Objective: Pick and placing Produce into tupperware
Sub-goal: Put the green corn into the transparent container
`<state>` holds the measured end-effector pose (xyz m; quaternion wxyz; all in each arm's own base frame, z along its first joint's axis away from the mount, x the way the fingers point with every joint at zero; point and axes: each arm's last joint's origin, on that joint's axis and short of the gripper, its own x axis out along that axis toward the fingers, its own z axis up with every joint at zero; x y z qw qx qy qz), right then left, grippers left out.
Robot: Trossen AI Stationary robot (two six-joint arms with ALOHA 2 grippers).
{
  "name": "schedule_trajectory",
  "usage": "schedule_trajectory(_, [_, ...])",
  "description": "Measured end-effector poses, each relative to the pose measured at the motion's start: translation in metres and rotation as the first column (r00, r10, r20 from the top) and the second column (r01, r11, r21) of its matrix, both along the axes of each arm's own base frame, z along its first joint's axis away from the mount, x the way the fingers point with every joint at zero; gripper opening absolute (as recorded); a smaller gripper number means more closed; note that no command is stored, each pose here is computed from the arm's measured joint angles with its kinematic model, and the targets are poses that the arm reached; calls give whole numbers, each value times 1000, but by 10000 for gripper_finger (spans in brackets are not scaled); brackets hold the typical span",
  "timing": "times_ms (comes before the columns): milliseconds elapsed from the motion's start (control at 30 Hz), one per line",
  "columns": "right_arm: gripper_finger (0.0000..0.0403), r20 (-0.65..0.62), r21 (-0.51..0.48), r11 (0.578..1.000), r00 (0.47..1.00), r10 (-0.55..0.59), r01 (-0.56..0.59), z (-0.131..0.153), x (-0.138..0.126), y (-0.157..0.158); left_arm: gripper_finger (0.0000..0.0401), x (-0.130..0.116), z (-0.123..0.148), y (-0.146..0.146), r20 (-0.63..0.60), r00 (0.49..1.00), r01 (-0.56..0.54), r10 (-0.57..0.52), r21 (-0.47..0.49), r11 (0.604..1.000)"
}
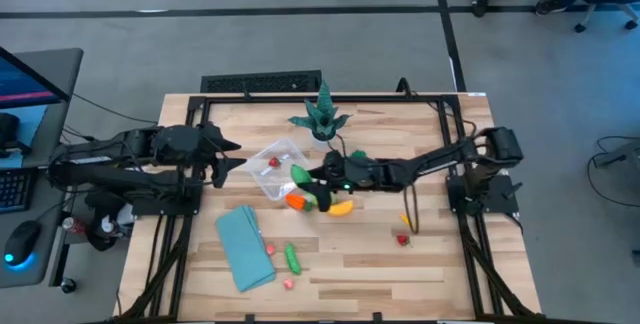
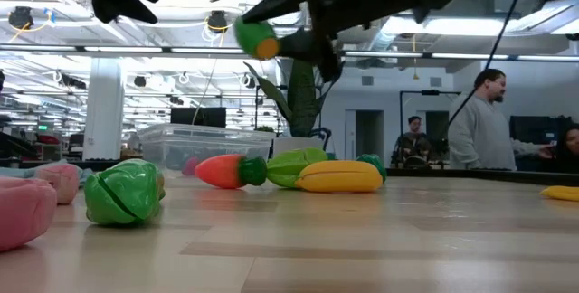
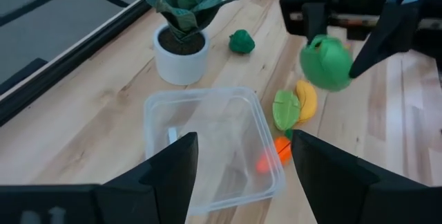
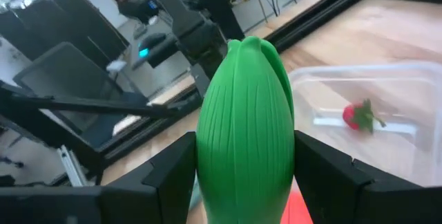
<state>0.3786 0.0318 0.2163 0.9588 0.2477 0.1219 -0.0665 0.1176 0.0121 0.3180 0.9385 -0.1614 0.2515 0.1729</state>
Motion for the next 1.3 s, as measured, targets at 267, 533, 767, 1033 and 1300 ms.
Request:
schedule_trajectory(267, [217, -11, 5, 1000, 1000, -6, 7, -12, 36, -10, 224, -31, 5, 0, 63, 997, -46, 45, 6, 999])
schedule_trajectory(533, [214, -36, 4, 999, 998, -45, 45, -23, 55, -26, 224, -55, 9, 0, 143, 986, -94, 89, 29, 995])
schedule_trajectory(767, [215, -138, -25, 994, 985, -105, 103, -26, 55, -45, 224, -60, 9, 0, 145, 986, -92, 85, 46, 995])
schedule_trajectory(1033, [215, -157, -36, 992, 980, -123, 119, -27, 54, -51, 224, -60, 9, 0, 140, 985, -110, 99, 75, 991])
schedule_trajectory(1300, [212, -164, -93, 988, 977, -136, 122, -28, 54, -51, 224, -60, 9, 1, 140, 984, -120, 108, 81, 989])
